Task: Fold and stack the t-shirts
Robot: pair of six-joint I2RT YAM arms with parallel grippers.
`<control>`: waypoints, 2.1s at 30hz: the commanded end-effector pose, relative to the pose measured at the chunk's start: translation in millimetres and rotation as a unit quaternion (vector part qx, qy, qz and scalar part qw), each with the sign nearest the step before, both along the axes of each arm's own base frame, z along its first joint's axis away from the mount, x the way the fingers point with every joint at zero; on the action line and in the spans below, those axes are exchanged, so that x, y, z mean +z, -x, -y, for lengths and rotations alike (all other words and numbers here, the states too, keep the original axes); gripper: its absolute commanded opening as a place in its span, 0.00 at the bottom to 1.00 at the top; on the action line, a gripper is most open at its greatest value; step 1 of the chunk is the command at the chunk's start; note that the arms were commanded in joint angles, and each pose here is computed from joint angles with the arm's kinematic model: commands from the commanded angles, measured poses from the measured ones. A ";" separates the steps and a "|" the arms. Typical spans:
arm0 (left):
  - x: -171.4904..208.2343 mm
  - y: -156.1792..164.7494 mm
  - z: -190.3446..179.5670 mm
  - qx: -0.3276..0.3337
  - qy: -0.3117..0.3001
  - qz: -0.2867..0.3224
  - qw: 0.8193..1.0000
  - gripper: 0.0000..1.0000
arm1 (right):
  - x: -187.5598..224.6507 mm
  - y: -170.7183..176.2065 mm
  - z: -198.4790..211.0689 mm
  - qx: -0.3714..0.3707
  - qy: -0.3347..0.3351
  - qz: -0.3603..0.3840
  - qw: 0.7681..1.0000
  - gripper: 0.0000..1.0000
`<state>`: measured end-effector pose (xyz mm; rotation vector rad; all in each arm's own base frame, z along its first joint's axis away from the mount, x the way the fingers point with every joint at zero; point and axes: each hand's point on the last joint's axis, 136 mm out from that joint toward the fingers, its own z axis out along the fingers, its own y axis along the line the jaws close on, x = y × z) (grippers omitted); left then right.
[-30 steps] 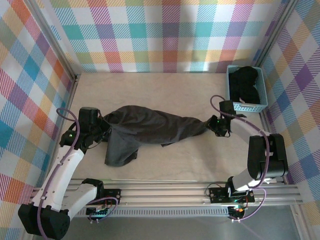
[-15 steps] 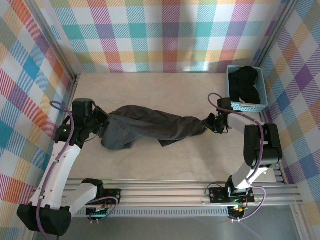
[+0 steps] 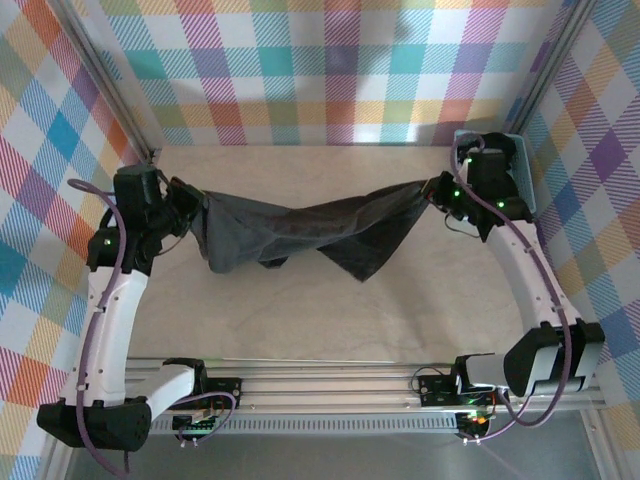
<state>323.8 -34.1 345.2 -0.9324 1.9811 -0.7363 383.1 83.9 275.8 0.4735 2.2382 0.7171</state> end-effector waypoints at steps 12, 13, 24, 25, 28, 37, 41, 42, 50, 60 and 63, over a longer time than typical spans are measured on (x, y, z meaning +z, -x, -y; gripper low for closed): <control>175.9 52.6 -18.5 0.037 0.026 0.262 0.964 0.00 | 174.8 58.5 8.7 0.005 -0.010 0.191 0.982 0.00; 182.6 62.1 -22.4 0.049 0.025 0.275 0.960 0.00 | 182.5 64.6 10.4 0.002 -0.011 0.203 0.979 0.00; 264.1 157.6 -52.4 0.131 -0.025 0.409 0.903 0.00 | 259.6 130.0 14.9 0.005 -0.017 0.364 0.931 0.00; 272.3 163.2 -53.0 0.133 -0.029 0.421 0.897 0.00 | 265.6 136.6 16.4 0.002 -0.015 0.379 0.925 0.00; 282.1 154.6 -52.8 0.130 -0.037 0.422 0.896 0.00 | 273.6 140.5 23.2 -0.016 -0.005 0.392 0.920 0.00; 156.6 -103.4 -50.7 0.105 -0.041 0.189 0.975 0.00 | 176.0 -54.5 20.7 -0.020 -0.004 0.195 0.981 0.00; 64.9 -218.2 -30.8 0.031 -0.022 0.055 0.998 0.27 | 81.6 -147.9 23.7 -0.013 -0.015 0.035 0.999 0.43; 46.8 -229.9 -23.0 0.013 -0.011 0.026 1.000 0.32 | 65.8 -156.9 24.2 -0.012 -0.004 0.012 1.000 0.47; -19.8 -158.6 16.0 -0.049 -0.108 -0.060 0.991 0.60 | -7.5 -98.2 10.2 0.005 0.030 -0.031 0.999 0.62; -214.2 14.6 -39.5 0.009 0.005 -0.268 0.963 0.53 | -106.2 38.5 -16.7 0.034 0.016 -0.112 0.993 0.58; -246.2 22.3 -30.1 0.003 0.048 -0.286 0.957 0.55 | -129.6 47.2 -17.6 0.038 0.013 -0.134 0.990 0.58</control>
